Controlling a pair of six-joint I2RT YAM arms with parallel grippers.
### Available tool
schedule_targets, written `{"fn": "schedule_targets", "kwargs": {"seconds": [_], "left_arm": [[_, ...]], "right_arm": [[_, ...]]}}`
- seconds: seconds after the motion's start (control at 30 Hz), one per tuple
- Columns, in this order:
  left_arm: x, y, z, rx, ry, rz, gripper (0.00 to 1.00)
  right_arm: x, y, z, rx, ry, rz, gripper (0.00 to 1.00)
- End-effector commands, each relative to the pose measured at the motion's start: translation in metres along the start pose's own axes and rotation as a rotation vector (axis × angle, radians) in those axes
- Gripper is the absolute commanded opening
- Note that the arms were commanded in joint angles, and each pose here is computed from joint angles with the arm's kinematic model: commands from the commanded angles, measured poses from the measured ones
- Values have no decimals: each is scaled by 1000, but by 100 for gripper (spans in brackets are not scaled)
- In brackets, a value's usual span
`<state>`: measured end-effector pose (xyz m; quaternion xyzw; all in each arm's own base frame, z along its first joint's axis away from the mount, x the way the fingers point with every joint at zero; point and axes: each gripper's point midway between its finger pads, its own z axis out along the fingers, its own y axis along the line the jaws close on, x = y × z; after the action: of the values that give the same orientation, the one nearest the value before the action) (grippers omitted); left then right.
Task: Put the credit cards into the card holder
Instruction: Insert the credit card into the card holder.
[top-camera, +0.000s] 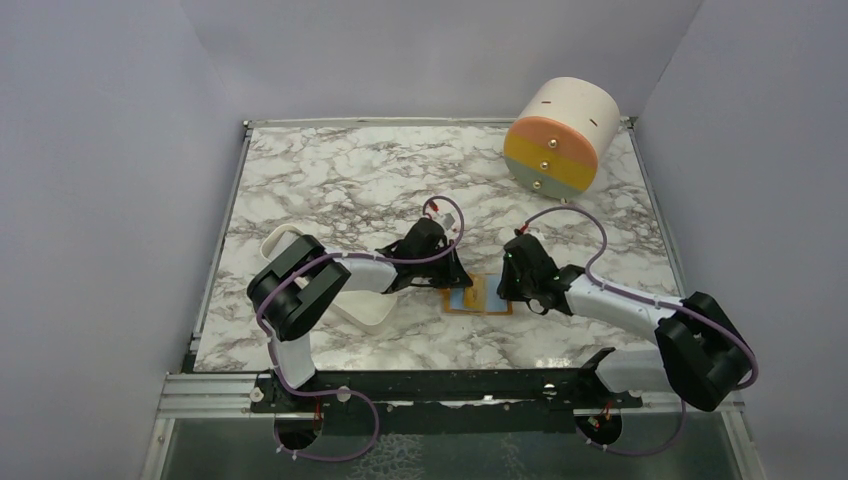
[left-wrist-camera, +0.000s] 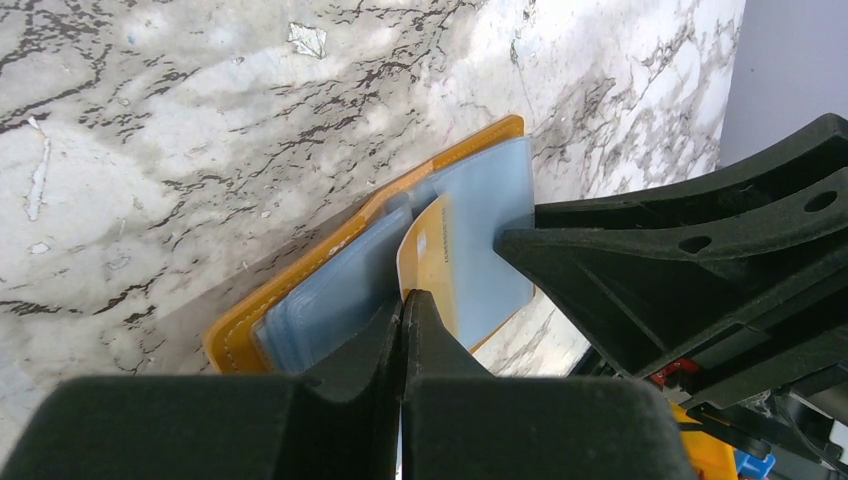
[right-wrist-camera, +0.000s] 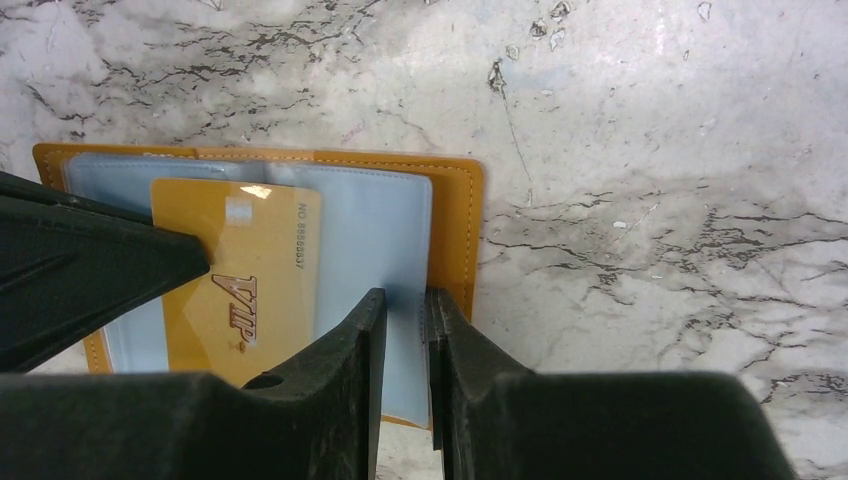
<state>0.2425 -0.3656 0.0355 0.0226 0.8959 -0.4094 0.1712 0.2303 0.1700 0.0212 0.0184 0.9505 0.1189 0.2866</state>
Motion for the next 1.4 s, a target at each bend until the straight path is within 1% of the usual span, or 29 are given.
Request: {"fn": "schedule_targets", "kwargs": {"seconds": [0.0, 0.2, 0.33, 0.6, 0.83, 1.17, 1.37], "left_arm": [[12, 34, 7, -128, -12, -4, 0], [8, 36, 6, -148, -56, -1, 0], [11, 35, 7, -149, -53, 4, 0], [19, 35, 8, -154, -60, -23, 0], [20, 39, 7, -173, -98, -38, 0], [18, 35, 5, -170, -148, -54, 0], [24, 32, 9, -164, -149, -58, 0]], "right_arm": [[24, -6, 0, -1, 67, 42, 20], [25, -3, -5, -20, 66, 73, 21], [28, -2, -8, -32, 83, 76, 23], [39, -6, -6, -33, 96, 97, 21], [35, -2, -6, -45, 80, 141, 20], [29, 1, -10, -48, 58, 180, 19], [32, 0, -9, -53, 56, 207, 19]]}}
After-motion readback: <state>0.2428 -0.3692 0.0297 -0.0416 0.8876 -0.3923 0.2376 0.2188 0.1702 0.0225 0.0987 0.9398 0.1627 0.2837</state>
